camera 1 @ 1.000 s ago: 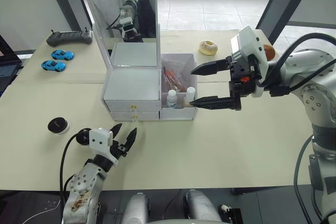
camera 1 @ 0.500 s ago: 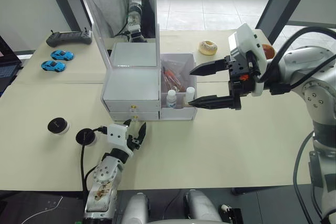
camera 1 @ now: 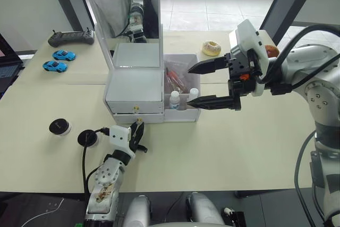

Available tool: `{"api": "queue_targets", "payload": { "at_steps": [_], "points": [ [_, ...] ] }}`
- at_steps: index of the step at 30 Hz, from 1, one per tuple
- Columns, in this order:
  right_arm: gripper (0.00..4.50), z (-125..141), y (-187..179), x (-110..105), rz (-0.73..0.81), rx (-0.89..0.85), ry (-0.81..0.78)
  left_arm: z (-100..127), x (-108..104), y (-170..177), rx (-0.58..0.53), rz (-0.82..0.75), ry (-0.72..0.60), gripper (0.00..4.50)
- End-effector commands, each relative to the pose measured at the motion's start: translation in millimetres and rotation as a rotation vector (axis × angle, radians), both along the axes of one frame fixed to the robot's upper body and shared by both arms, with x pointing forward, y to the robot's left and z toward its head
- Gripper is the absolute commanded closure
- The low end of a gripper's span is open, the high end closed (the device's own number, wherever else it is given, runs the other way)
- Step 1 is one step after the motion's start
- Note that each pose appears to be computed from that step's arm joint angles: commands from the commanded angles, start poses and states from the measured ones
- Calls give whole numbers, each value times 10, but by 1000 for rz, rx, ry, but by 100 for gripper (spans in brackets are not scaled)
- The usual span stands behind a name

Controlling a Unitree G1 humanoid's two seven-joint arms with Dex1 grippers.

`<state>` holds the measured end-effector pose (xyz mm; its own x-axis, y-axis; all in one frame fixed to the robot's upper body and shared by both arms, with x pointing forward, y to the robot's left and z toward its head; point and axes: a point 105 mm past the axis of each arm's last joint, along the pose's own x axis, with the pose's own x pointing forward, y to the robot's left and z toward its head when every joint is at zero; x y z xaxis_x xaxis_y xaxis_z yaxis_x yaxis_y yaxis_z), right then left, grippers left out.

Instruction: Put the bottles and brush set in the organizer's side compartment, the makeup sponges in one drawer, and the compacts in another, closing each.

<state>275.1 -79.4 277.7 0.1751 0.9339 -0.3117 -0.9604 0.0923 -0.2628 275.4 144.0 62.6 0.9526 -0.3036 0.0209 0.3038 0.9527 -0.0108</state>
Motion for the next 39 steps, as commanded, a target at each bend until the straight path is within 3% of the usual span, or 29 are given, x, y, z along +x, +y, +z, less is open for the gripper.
{"api": "queue_targets", "payload": {
  "at_steps": [1, 5, 10, 20, 31, 32, 35, 39],
  "points": [
    [0, 43, 15, -37, 10, 15, -24, 187, -112, -15, -15, -35, -69, 396],
    [0, 27, 23, -40, 13, 17, -21, 217, -206, 25, -20, -38, -60, 396],
    [0, -20, 20, -64, 21, 13, -7, 232, -491, 121, -26, -31, 3, 396],
    [0, -67, 50, -66, 26, 27, 8, -67, -883, 249, -65, -94, 169, 396],
    [0, -60, 58, -65, 21, 39, 9, -231, -972, 196, -123, -202, 233, 399],
    [0, -60, 58, -65, 21, 39, 9, -235, -980, 188, -137, -212, 240, 327],
    [0, -65, 57, -63, 22, 37, 8, -238, -1027, 190, -132, -257, 261, 244],
    [0, -73, 41, -54, 20, 36, 9, -52, -1136, 270, -149, -331, 219, 115]
  ]
}}
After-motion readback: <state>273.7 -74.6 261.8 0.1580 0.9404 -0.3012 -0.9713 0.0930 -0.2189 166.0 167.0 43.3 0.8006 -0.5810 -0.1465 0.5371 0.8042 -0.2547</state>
